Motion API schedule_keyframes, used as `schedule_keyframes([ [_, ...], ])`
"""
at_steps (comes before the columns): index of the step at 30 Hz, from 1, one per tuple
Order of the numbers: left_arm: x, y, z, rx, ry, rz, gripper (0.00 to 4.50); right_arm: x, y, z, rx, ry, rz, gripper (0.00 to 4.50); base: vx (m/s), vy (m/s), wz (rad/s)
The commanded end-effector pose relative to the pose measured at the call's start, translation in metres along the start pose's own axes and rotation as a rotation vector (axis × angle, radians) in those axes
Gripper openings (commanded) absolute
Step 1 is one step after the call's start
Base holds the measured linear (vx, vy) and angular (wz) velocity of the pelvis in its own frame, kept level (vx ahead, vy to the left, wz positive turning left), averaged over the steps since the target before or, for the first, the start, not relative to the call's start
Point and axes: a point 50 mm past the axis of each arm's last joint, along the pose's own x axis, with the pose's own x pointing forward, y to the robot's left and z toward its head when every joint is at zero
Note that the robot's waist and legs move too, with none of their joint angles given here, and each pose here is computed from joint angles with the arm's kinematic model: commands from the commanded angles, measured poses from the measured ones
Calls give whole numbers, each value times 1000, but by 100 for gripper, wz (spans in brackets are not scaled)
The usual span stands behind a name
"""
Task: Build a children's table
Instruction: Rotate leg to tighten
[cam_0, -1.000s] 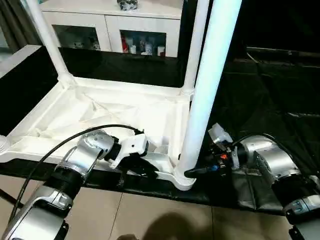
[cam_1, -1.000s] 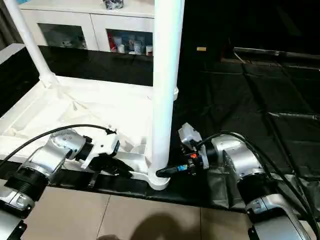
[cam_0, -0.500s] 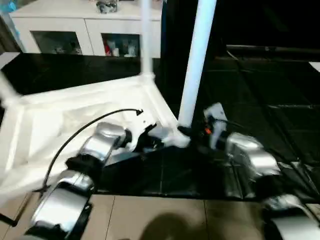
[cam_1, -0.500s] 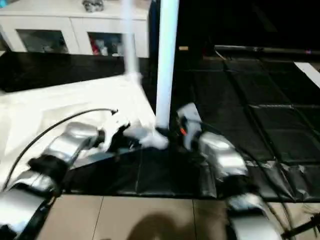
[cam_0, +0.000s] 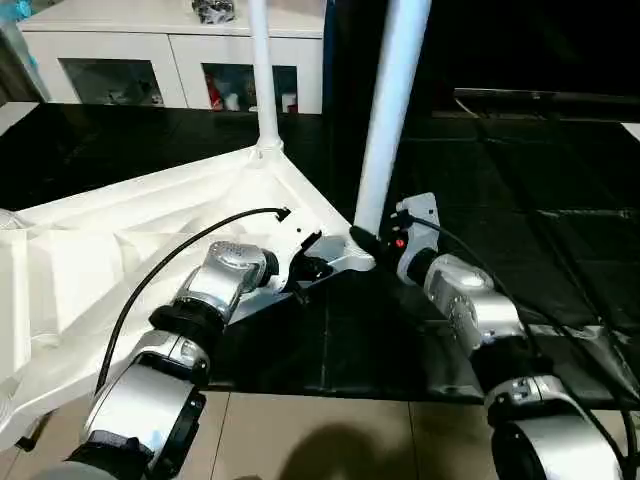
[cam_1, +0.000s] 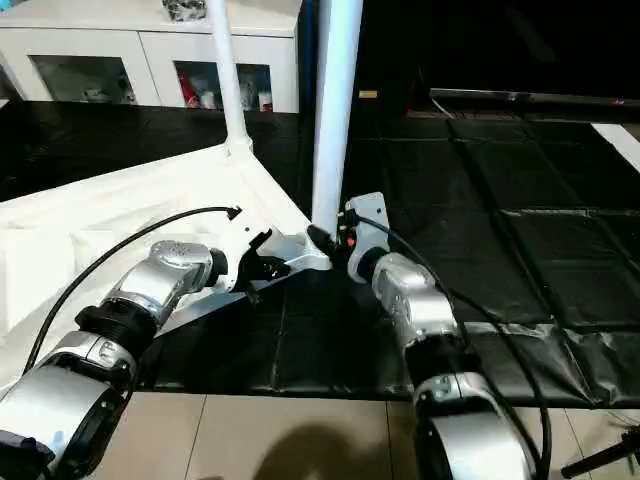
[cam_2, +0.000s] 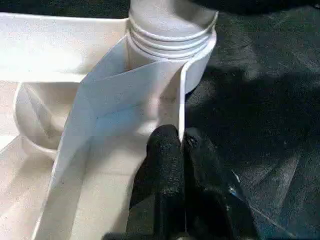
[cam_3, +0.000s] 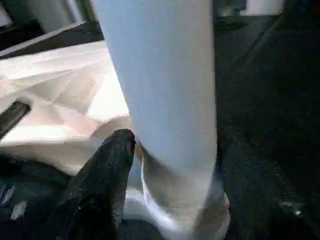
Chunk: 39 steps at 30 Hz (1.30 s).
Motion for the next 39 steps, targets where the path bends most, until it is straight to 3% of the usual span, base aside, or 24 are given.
schedule_keyframes([
  [1, -5, 3, 3, 31, -33, -1, 0, 0, 8, -8, 9, 28, 85, 318, 0, 0, 0],
  [5, -19, 3, -13, 88, 13, -97, 0, -21, -4, 0, -60, 35, 215, 355, 0, 0, 0],
  [11, -35, -4, -25, 198, 62, -275, 0, -40, -11, 11, -166, 75, 399, 401, 0, 0, 0],
  [17, -49, -17, -30, 279, 78, -496, 0, -54, -2, 20, -250, 158, 706, 414, 0, 0, 0],
  [23, -55, -24, -30, 353, 105, -604, 0, -52, 10, 16, -263, 227, 901, 414, 0, 0, 0],
  [24, -55, -25, -29, 363, 105, -617, 0, -52, 12, 14, -261, 238, 931, 388, 0, 0, 0],
  [28, -57, -30, -27, 385, 100, -657, 0, -48, 20, 11, -255, 267, 996, 374, 0, 0, 0],
  [39, -58, -38, -26, 431, 125, -724, 0, -41, 30, 7, -251, 317, 1067, 283, 0, 0, 0],
])
